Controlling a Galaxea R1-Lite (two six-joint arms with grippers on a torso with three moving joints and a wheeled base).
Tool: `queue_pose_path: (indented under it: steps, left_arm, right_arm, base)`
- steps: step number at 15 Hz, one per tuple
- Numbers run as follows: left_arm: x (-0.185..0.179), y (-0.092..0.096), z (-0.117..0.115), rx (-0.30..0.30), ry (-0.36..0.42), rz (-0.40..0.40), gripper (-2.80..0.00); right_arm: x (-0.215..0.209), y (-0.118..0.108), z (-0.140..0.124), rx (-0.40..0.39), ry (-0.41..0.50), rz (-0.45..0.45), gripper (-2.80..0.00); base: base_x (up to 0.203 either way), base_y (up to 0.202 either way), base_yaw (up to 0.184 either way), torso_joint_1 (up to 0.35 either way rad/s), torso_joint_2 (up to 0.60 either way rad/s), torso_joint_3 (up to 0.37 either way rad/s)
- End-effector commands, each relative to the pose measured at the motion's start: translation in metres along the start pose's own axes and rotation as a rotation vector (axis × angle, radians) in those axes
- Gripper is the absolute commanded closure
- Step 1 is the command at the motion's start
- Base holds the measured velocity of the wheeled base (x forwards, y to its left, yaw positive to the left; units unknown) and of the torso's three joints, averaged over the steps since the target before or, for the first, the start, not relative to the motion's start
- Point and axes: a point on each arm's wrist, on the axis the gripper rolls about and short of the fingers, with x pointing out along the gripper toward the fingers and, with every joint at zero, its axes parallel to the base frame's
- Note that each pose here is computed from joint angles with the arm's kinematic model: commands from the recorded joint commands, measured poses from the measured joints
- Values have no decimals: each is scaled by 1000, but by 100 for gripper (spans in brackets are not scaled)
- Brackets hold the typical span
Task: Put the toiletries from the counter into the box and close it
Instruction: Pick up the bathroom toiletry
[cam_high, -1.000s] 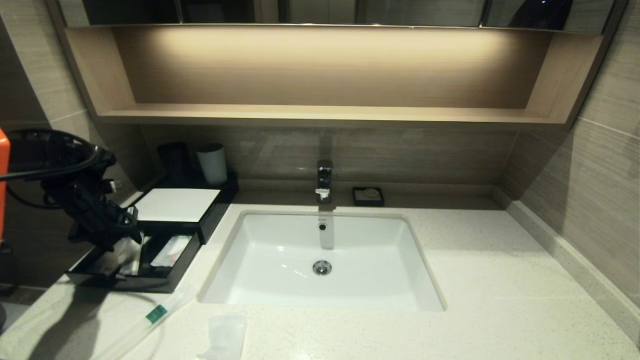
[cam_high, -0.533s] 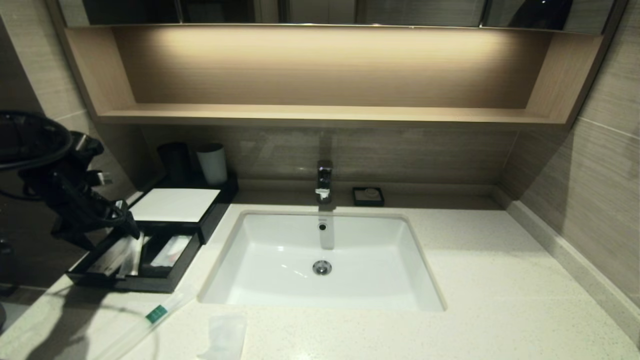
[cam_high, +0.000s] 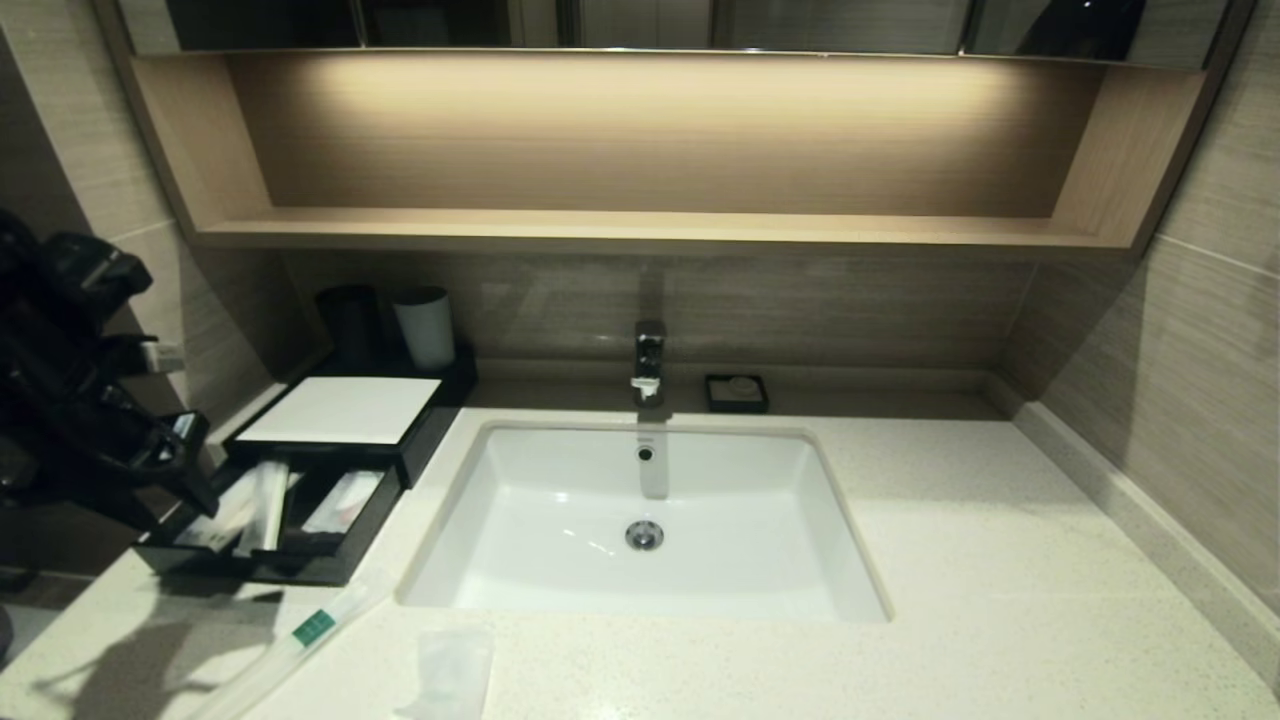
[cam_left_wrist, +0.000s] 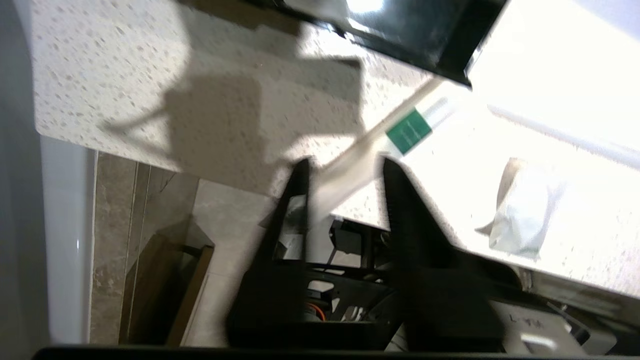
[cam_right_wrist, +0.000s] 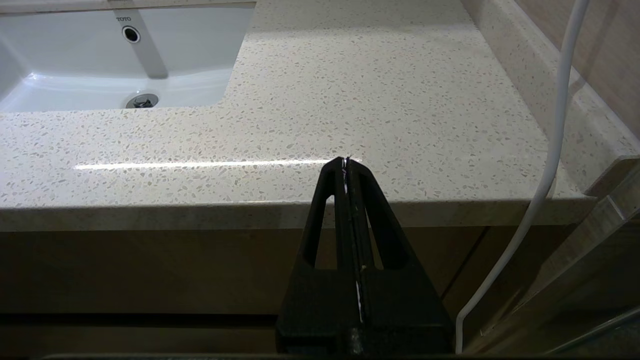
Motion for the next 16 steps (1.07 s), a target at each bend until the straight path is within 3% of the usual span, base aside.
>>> queue_pose_path:
  steps: [1, 7, 11, 13, 14, 16]
  left_arm:
    - [-19, -14, -32, 59, -13, -17, 0]
    - [-16, -43, -89, 225, 135, -38, 0]
    - [7, -56, -104, 296, 237, -31, 0]
    - [31, -65, -104, 327, 241, -30, 0]
    - [44, -71, -101, 338, 251, -28, -280]
    - [68, -78, -96, 337, 272, -23, -280]
  right_arm:
    - [0, 0, 0, 0, 3, 0, 0]
    - [0, 0, 0, 0, 3, 0, 0]
    - [0, 0, 0, 0, 1, 0, 0]
    - [0, 0, 0, 0, -2, 1, 0]
    - [0, 0, 0, 0, -2, 2, 0]
    - [0, 0, 0, 0, -2, 2, 0]
  base:
    - [0, 0, 0, 0, 0, 0]
    - [0, 0, 0, 0, 0, 0]
    - [0, 0, 0, 0, 0, 0]
    - [0, 0, 0, 0, 0, 0]
    - [0, 0, 0, 0, 0, 0]
    - [0, 0, 0, 0, 0, 0]
